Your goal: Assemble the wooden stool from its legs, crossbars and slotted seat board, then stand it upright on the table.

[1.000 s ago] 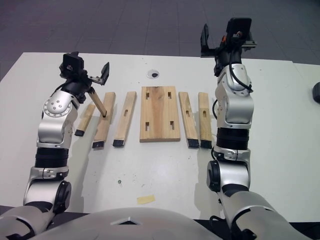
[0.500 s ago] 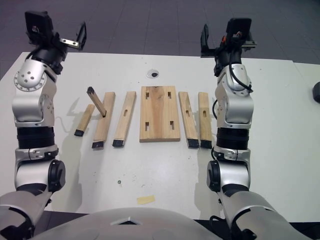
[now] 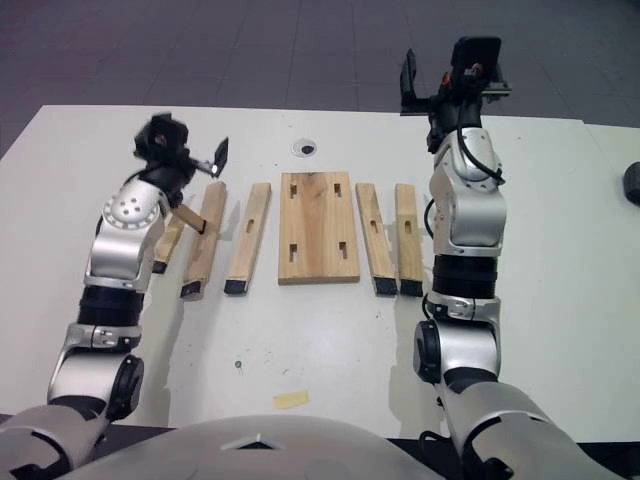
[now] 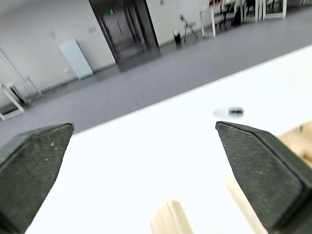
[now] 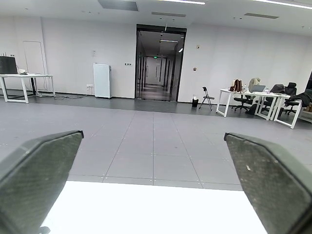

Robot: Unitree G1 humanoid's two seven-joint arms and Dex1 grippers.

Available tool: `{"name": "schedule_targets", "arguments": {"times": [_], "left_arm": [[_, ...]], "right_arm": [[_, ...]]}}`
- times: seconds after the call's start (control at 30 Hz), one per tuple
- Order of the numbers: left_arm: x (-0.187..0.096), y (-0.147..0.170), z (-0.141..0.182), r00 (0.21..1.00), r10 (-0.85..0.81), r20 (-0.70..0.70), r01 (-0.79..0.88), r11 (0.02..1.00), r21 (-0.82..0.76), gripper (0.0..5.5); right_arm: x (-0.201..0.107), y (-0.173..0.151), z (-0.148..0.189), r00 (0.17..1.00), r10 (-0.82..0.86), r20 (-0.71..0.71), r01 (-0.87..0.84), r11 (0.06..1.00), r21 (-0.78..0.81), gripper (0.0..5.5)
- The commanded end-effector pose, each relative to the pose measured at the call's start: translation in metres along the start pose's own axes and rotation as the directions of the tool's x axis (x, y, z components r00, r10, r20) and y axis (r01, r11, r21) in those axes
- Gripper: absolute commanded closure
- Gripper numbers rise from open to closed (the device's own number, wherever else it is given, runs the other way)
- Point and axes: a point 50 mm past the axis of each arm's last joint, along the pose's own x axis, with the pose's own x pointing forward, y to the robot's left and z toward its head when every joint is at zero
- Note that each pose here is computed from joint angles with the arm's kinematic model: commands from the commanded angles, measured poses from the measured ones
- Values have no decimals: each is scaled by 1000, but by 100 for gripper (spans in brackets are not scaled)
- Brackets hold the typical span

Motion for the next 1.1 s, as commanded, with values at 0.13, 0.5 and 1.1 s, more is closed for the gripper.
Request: {"name": "schedule_targets", "arguments": {"times": [0.13,0.5,1.1], "left_arm": [[7,0,42,977,31,212,-19,998,-61,11],[-48,52,56,928,306,214,-297,952,-72,11],[-125,-42,-39,926,46,-374,-101,986,-130,31]], "right_arm": [[2,-3,-2,1000,2,-18,-2,1000,-7,10],[-3,-10,-7,999,-12,-34,11,1000,-20,10],[-25,-26,-22,994,-73,-86,71,997,-23,10]]}}
